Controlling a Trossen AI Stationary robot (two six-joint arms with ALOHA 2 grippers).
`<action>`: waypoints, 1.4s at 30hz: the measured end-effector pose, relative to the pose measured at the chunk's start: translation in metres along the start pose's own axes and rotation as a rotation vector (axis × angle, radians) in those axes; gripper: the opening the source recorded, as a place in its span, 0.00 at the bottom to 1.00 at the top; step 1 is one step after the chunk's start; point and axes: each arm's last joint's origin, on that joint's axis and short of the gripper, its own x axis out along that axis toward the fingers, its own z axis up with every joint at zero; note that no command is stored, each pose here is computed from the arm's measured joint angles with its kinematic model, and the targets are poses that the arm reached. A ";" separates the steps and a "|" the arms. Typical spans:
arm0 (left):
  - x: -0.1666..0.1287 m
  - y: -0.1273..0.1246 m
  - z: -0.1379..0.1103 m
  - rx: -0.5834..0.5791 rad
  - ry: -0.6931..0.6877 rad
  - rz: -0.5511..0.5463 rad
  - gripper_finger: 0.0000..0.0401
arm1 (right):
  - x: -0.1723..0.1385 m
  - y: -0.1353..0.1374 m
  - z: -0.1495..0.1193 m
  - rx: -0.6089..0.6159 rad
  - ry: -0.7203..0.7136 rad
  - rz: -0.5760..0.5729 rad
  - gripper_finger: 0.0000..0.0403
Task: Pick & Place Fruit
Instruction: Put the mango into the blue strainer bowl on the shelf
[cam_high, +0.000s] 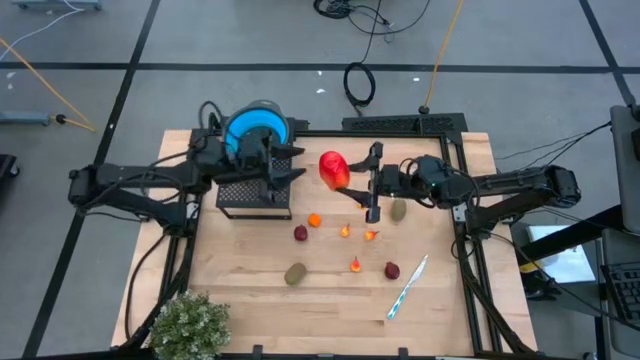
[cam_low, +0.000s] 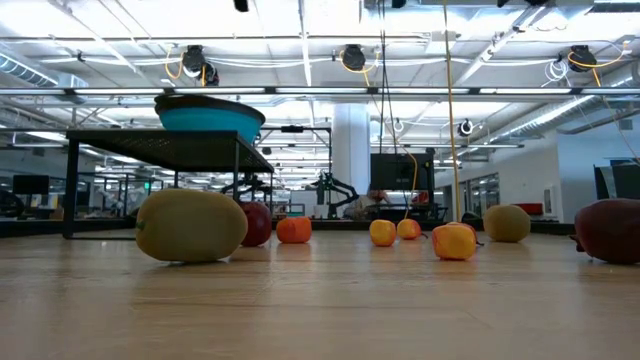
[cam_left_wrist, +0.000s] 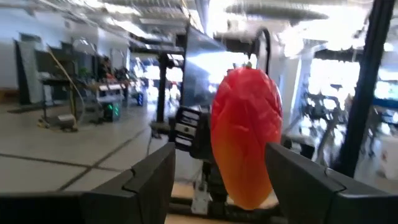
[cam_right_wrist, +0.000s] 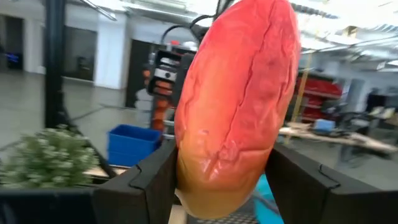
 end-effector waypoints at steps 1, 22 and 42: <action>0.003 0.000 0.001 0.002 0.014 -0.010 0.62 | 0.000 0.000 0.000 0.017 -0.001 0.018 0.52; 0.031 -0.002 0.001 -0.076 0.054 -0.165 0.62 | -0.001 0.003 0.001 0.098 0.007 0.085 0.52; 0.039 -0.002 -0.005 -0.081 0.031 -0.197 0.67 | -0.001 0.001 0.008 0.097 -0.031 0.065 0.52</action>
